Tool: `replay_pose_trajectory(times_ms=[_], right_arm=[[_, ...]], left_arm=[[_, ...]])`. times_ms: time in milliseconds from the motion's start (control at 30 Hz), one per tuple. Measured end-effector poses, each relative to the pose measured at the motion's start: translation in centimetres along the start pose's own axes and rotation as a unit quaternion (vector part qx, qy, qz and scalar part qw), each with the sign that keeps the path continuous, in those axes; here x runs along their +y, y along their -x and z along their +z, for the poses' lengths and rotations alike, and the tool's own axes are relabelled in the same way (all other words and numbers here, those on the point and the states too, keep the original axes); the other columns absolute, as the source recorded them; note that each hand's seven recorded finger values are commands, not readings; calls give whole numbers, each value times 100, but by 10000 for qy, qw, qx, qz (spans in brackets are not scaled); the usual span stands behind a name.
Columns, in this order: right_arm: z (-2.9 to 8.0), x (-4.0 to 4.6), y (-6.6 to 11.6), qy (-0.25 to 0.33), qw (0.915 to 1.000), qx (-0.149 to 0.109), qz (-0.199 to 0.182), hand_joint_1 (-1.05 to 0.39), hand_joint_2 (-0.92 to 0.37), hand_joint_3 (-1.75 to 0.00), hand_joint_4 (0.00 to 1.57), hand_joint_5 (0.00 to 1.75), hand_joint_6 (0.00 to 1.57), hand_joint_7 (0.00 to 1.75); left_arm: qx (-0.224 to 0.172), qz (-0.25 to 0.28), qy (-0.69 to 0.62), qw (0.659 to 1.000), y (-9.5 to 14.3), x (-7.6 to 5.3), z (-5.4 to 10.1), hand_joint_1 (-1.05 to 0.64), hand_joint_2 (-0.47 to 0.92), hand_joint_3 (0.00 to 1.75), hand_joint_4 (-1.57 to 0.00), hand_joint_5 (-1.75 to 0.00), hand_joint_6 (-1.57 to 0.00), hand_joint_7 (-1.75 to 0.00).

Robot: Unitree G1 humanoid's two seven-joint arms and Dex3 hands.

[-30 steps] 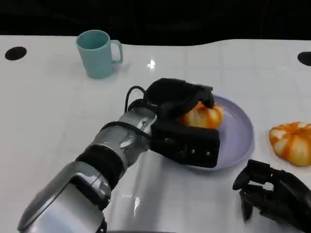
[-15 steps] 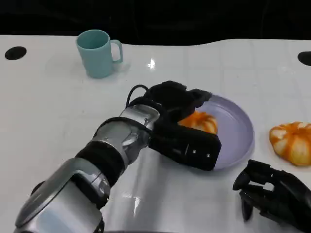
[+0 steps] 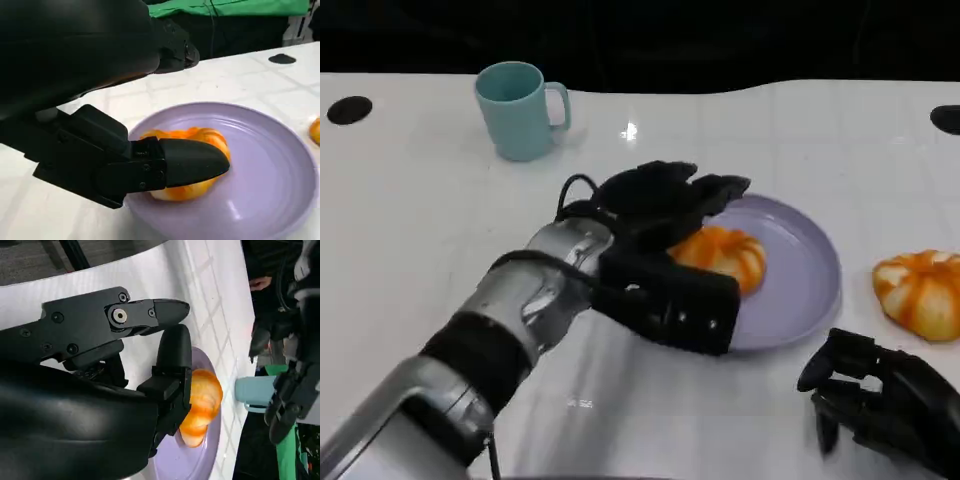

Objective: Grasp the bread from the table and place it into the plate.

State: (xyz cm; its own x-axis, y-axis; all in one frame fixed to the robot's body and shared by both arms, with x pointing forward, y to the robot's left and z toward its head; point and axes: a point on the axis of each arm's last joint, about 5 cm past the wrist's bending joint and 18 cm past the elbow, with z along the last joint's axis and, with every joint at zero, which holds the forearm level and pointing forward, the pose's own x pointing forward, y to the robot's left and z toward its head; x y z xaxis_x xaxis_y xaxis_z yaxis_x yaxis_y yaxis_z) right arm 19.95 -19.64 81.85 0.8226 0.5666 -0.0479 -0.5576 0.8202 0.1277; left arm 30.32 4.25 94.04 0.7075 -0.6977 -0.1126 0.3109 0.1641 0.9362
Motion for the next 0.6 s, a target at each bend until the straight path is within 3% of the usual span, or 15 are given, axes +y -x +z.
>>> replay_pose_trajectory(times_ms=[133,200,233,300,333,367,400,433,467,600], right_arm=[[1,2,-4,7,10000,11,-10,-54,-92,-28,66,175,65,140],[2,3,-6,10,10000,14,-10,-54,-92,-27,66,175,65,140],[5,4,-8,15,10000,14,-8,-54,-92,-27,66,175,65,140],[4,5,-6,15,10000,14,-19,-54,-92,-27,66,175,65,140],[4,5,-6,15,10000,14,-26,-54,-92,-27,66,175,65,140],[5,5,-7,13,10000,12,-24,-53,-92,-27,67,175,65,140],[4,5,-7,8,10000,11,-21,-53,-92,-27,67,175,65,140],[4,5,-8,1,10000,6,-12,-53,-92,-27,67,175,66,140],[1,3,-7,-9,10000,7,1,-53,-92,-27,67,175,66,140],[-2,0,-4,-20,10000,10,7,-53,-92,-27,68,175,66,140]], left_arm=[[-101,310,327,9989,101,18,-24,-88,92,61,-19,-12,-10,-4],[-228,548,666,9960,154,-1,-25,-81,92,50,-36,-27,-26,-11],[-289,747,906,9927,189,-27,-30,-77,92,47,-37,-46,-35,-12],[-387,1186,1385,9825,247,-99,-27,-76,92,45,-36,-60,-40,-12],[-404,1296,1550,9786,265,-136,-25,-72,92,44,-34,-92,-48,-24],[-404,1401,1727,9741,289,-173,-29,-70,92,43,-34,-109,-53,-32],[-403,1534,1919,9685,314,-203,-31,-67,92,42,-36,-122,-52,-52],[-433,1679,2166,9607,336,-229,-25,-63,92,40,-40,-132,-51,-77],[-476,1886,2524,9479,371,-261,-22,-61,92,39,-41,-137,-51,-89],[-645,2354,3636,8990,490,-381,-13,-59,92,43,-44,-162,-48,-120]])
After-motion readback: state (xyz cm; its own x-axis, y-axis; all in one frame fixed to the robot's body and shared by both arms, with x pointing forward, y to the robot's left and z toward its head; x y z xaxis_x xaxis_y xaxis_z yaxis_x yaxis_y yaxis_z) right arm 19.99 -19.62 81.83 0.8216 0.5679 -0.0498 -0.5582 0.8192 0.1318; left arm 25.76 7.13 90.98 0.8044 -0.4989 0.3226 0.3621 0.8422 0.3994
